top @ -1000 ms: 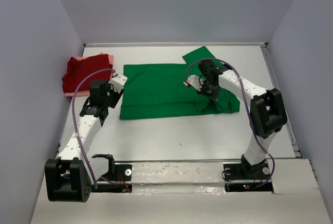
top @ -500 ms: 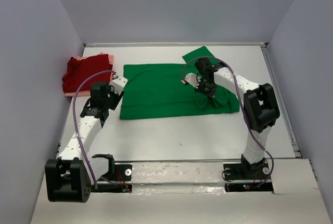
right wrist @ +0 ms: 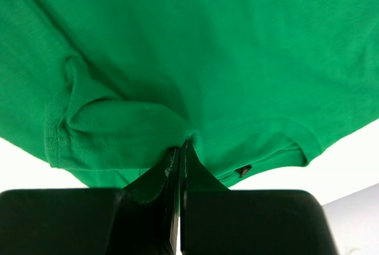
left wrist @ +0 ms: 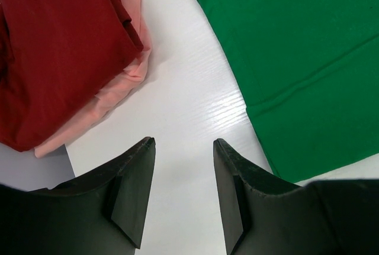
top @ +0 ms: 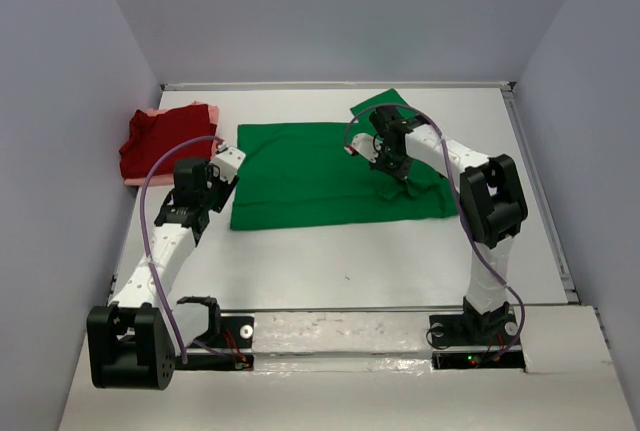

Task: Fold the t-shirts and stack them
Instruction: Fold the flattened T-shirt at the center of the board.

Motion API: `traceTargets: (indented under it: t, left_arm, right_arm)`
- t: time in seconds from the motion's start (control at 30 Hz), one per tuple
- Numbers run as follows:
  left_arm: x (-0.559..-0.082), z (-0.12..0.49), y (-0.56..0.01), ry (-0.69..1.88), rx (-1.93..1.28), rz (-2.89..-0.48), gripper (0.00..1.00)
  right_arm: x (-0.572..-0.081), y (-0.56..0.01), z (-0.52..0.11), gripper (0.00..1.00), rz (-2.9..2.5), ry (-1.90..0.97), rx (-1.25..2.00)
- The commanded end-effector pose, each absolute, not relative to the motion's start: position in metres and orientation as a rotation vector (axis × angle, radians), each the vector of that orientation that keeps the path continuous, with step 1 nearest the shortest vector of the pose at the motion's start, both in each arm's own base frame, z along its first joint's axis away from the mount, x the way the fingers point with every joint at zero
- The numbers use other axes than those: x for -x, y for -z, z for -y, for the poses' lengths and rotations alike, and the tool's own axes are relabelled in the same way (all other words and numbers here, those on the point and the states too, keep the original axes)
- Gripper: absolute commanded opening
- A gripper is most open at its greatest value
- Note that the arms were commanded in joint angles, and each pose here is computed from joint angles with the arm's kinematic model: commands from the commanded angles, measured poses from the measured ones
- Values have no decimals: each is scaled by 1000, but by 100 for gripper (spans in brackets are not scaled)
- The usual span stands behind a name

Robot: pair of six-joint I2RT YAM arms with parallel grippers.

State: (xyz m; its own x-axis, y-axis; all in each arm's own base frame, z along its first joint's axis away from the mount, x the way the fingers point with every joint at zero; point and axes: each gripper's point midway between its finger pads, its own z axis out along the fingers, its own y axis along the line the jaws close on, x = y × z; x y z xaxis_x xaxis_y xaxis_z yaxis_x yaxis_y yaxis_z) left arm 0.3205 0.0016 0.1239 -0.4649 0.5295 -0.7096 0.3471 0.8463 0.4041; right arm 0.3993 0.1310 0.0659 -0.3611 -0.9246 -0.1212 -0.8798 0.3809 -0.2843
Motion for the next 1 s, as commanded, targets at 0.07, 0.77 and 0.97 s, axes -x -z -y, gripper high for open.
traceTargets:
  t: [0.07,0.77,0.97]
  left_arm:
    - [-326,-1,-128,-255,-643,-2069,56]
    - [-325,-1,-117,-247,-646,-2090,56]
    - [-325,0,-121,-241,-641,-2081,56]
  right_arm:
    - [-429,-84,-130,0,-2321,326,1528]
    - [-448,-60,-121,52,-2325,397,1507]
    - [-463,-82,-126,91,-2259,414,1447]
